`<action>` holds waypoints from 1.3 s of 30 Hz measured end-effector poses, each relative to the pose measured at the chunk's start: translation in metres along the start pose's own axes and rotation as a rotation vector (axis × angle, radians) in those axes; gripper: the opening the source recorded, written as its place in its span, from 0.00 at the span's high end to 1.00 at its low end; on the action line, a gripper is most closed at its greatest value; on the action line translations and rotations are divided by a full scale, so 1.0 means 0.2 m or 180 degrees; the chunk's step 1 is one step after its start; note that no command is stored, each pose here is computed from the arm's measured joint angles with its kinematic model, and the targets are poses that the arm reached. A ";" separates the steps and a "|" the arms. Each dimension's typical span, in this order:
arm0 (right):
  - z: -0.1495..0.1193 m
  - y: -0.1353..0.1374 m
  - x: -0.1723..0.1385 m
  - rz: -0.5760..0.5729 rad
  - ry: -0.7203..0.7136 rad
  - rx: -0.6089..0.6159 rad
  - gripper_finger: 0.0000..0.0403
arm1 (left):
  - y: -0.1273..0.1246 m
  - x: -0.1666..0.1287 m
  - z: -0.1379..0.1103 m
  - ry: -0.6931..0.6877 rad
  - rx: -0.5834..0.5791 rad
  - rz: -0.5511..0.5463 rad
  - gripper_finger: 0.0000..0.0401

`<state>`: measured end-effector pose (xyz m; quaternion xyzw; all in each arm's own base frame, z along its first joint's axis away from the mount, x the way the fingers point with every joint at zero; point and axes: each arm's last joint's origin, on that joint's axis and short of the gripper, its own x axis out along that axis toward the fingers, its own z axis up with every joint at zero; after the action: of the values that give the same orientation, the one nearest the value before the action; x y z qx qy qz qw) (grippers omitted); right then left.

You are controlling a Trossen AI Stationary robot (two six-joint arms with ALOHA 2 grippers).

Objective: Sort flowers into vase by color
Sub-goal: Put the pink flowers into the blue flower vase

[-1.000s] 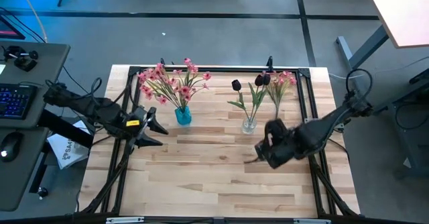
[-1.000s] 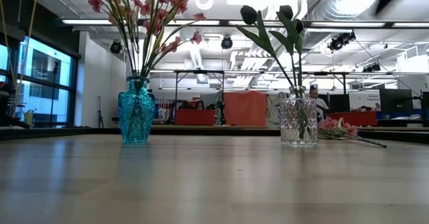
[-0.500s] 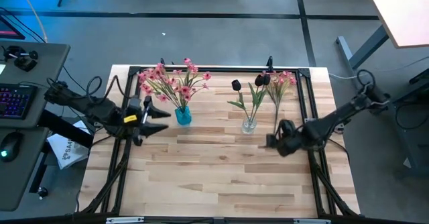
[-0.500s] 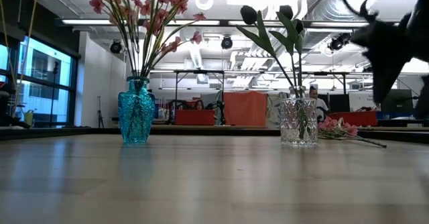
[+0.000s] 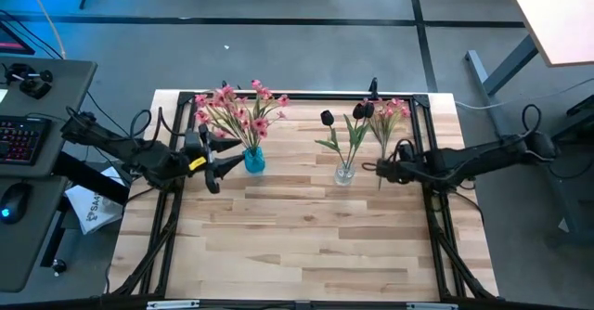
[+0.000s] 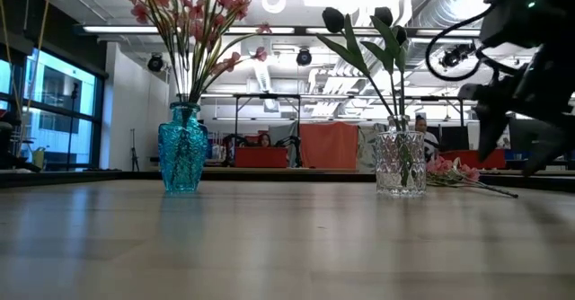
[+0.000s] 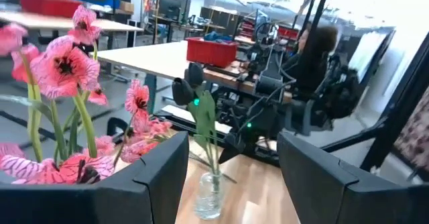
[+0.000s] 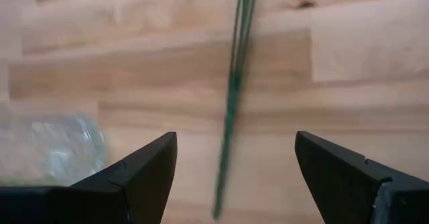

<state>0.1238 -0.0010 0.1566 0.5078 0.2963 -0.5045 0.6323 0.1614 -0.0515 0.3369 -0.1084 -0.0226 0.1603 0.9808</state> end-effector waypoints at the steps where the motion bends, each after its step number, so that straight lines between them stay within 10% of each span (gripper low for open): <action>1: 0.01 0.01 0.01 0.0015 -0.0036 0.0052 0.26 | 0.00 0.00 0.00 0.0004 0.0071 0.0003 0.47; 28: 0.16 0.07 0.30 -0.0696 -0.0479 0.0004 0.56 | 0.01 -0.01 0.01 -0.0067 0.0255 0.0134 0.47; 39: 0.16 0.06 0.27 -0.0687 -0.0265 -0.0263 0.97 | 0.01 -0.02 0.04 -0.0171 0.0114 -0.0088 0.47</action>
<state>0.1488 -0.0492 0.1221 0.4250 0.3433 -0.5777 0.6065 0.1563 -0.0499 0.3451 -0.0862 -0.0477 0.1499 0.9838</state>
